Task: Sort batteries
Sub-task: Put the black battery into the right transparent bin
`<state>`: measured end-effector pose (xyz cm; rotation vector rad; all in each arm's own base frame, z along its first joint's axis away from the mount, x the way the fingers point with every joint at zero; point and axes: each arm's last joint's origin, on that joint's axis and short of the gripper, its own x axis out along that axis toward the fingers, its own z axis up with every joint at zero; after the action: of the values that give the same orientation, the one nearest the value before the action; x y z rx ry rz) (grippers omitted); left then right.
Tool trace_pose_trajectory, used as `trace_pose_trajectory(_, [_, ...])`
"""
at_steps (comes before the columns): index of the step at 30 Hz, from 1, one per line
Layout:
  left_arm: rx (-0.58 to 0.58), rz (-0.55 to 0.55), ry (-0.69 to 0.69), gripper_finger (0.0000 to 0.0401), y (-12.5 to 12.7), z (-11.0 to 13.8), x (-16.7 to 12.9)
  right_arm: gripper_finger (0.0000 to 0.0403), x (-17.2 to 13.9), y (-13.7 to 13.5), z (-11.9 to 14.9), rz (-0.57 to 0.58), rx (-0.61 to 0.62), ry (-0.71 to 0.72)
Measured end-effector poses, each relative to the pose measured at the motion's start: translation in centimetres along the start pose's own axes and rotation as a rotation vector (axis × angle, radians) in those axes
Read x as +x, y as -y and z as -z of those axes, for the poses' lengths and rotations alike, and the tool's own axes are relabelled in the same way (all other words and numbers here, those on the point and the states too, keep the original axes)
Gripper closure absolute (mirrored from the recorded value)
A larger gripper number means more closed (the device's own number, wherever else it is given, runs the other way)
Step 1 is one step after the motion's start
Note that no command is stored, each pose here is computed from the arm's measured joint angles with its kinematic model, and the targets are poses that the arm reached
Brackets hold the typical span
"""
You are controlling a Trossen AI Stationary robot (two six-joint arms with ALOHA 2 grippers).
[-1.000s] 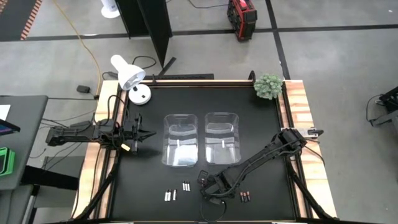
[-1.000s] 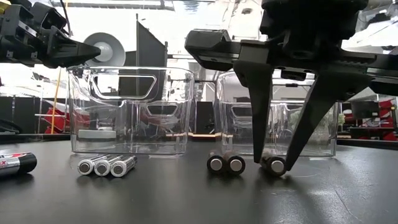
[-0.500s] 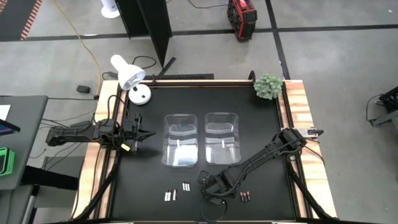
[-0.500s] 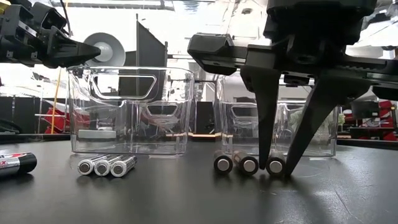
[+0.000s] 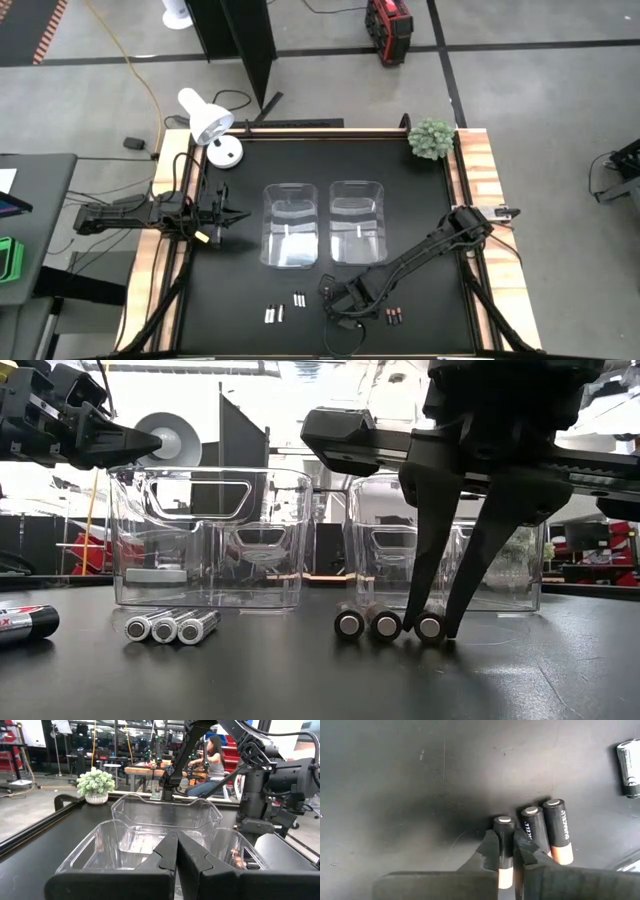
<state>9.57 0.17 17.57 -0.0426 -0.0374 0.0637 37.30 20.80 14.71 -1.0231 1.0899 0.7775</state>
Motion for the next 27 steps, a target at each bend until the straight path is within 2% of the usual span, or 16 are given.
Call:
trace_pose_trajectory(12, [0.000,0.000,0.000,0.0401,0.0,0.0,0.0,0.0386,-0.3,-0.4,-0.9,0.023,0.009,0.001])
trace_pose_trajectory(27, [0.000,0.000,0.000,0.0401,0.0,0.0,0.0,0.0387,-2.3,0.7,-1.8,0.056,0.016,-0.009])
